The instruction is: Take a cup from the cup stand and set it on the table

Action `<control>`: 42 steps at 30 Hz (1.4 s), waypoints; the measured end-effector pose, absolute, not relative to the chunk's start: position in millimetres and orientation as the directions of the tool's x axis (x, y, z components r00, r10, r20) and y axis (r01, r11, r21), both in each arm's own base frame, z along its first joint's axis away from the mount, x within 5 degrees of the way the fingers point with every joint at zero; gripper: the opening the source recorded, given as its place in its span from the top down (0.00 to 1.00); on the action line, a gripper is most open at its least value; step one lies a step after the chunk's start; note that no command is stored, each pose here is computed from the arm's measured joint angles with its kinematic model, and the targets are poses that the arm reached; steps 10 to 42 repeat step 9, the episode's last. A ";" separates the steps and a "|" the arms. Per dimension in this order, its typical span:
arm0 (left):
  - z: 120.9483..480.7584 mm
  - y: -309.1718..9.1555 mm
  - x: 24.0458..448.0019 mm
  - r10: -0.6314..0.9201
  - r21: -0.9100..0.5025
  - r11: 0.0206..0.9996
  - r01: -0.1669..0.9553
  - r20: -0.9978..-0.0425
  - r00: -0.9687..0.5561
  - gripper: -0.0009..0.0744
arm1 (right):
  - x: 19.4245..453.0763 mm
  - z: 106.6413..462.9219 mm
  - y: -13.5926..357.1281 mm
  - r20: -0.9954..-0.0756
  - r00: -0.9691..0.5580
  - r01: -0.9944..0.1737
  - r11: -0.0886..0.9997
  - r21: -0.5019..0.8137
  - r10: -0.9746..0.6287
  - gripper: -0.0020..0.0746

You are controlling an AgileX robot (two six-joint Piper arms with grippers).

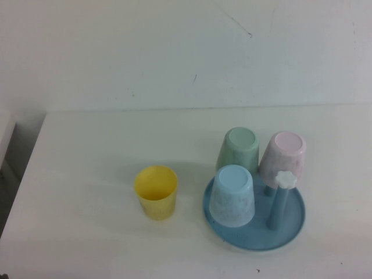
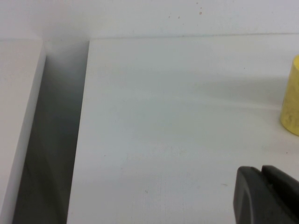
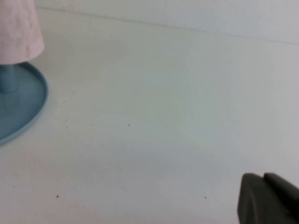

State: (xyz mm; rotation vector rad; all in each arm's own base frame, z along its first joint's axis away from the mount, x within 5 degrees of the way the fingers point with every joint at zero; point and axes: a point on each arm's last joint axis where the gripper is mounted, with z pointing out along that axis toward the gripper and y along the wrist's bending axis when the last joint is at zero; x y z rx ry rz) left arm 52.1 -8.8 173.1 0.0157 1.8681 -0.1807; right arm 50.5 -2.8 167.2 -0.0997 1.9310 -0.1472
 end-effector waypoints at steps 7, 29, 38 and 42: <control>173.1 -8.8 52.1 -0.081 -0.117 0.988 0.103 -0.950 -0.301 0.99 | 50.5 167.2 -3.0 -0.926 -0.357 0.009 0.991 -0.134 -0.121 0.98; 173.1 -8.8 52.1 -0.081 -0.117 0.988 0.103 -0.950 -0.301 0.99 | 50.5 167.2 -3.0 -0.926 -0.357 0.009 0.991 -0.134 -0.121 0.98; 173.1 -8.8 52.1 -0.081 -0.117 0.988 0.103 -0.950 -0.301 0.99 | 50.5 167.2 -3.0 -0.926 -0.357 0.009 0.991 -0.134 -0.121 0.98; 173.1 -8.8 52.1 -0.081 -0.117 0.988 0.103 -0.950 -0.301 0.99 | 50.5 167.2 -3.0 -0.926 -0.357 0.009 0.991 -0.134 -0.121 0.98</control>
